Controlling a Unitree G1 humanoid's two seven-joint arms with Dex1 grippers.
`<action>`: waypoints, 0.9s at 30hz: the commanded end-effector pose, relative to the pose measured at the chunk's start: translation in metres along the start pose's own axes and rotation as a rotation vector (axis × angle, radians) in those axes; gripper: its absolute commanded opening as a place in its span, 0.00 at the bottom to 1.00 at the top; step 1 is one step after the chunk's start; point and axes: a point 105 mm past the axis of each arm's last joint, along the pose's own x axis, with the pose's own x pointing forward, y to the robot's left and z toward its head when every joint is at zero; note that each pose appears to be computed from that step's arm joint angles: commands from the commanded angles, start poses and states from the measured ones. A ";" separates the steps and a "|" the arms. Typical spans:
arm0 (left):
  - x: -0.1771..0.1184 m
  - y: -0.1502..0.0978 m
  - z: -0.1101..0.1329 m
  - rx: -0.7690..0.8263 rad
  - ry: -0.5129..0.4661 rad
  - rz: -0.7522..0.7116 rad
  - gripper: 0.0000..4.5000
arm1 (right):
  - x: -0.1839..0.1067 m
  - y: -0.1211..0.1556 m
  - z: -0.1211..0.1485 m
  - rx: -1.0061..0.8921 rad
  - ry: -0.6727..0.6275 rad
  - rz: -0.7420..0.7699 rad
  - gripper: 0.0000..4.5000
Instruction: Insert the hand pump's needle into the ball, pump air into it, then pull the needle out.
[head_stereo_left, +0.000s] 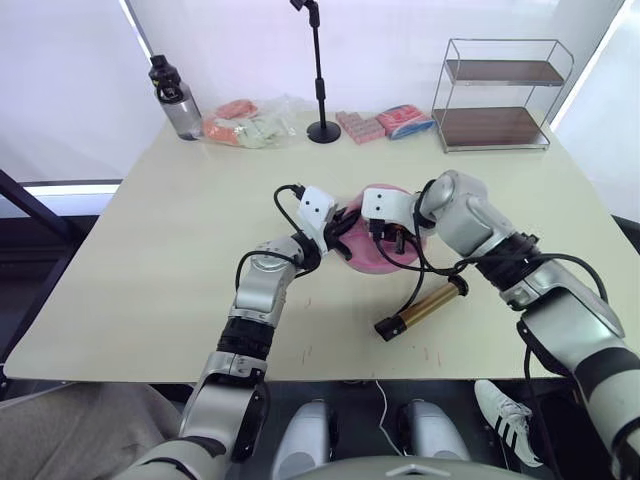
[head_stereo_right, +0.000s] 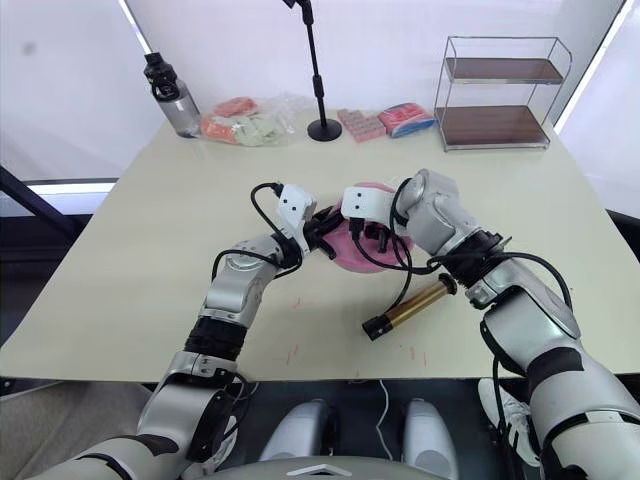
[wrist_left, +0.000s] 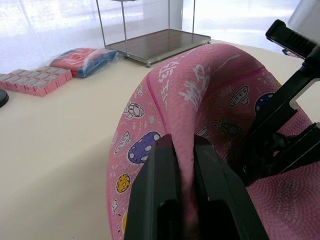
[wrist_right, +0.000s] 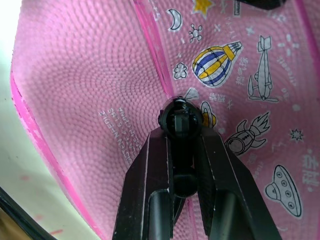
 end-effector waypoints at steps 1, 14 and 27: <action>0.005 -0.017 -0.005 -0.006 0.017 -0.070 0.00 | 0.000 0.006 -0.019 0.122 0.007 0.018 0.01; 0.006 -0.017 -0.006 -0.003 0.022 -0.082 0.00 | -0.068 0.002 -0.008 0.141 -0.222 -0.043 0.85; 0.008 -0.018 -0.003 0.002 0.016 -0.104 0.00 | -0.128 0.005 -0.025 0.172 -0.646 -0.262 0.85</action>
